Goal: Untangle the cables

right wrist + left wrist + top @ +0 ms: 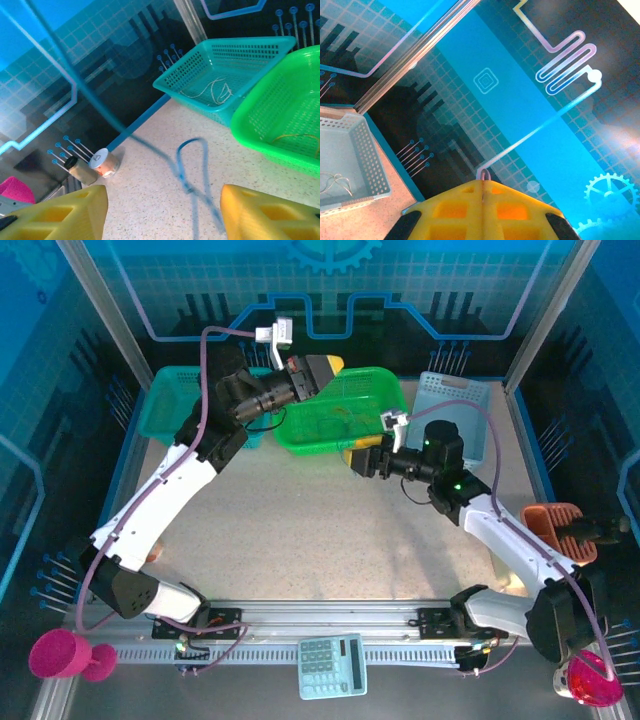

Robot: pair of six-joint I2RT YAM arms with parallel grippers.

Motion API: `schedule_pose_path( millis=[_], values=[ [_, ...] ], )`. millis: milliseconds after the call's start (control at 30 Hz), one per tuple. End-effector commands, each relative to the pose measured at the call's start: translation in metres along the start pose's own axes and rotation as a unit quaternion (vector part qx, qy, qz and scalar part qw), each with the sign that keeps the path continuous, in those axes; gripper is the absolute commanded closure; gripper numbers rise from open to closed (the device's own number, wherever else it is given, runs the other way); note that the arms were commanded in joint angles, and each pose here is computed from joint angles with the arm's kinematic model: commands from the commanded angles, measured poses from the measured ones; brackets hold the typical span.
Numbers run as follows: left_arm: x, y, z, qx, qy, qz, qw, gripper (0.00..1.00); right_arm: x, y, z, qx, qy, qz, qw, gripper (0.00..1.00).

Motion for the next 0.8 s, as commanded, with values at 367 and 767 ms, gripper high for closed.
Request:
schedule_pose_path(
  millis=[367,767],
  values=[
    [-0.006,0.005,-0.002,-0.01,-0.026,0.0,1.0,1.0,0.006,0.012,0.016,-0.004,0.027,-0.013,1.0,0.47],
    [-0.007,0.006,-0.004,-0.017,-0.03,-0.004,0.999,1.0,0.002,0.007,0.018,0.005,0.021,-0.009,1.0,1.0]
  ],
)
Point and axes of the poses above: each hand's point on the last joint's axis, 136 mm out from that joint toward the fingers, its own z axis out along the fingers, its own x axis along the line the jaws close on, y = z × x, the point moved 10 cm from there along -z, back along the fingers, and after that the axes turned 13 degrees about z, right-handed, at the moved point
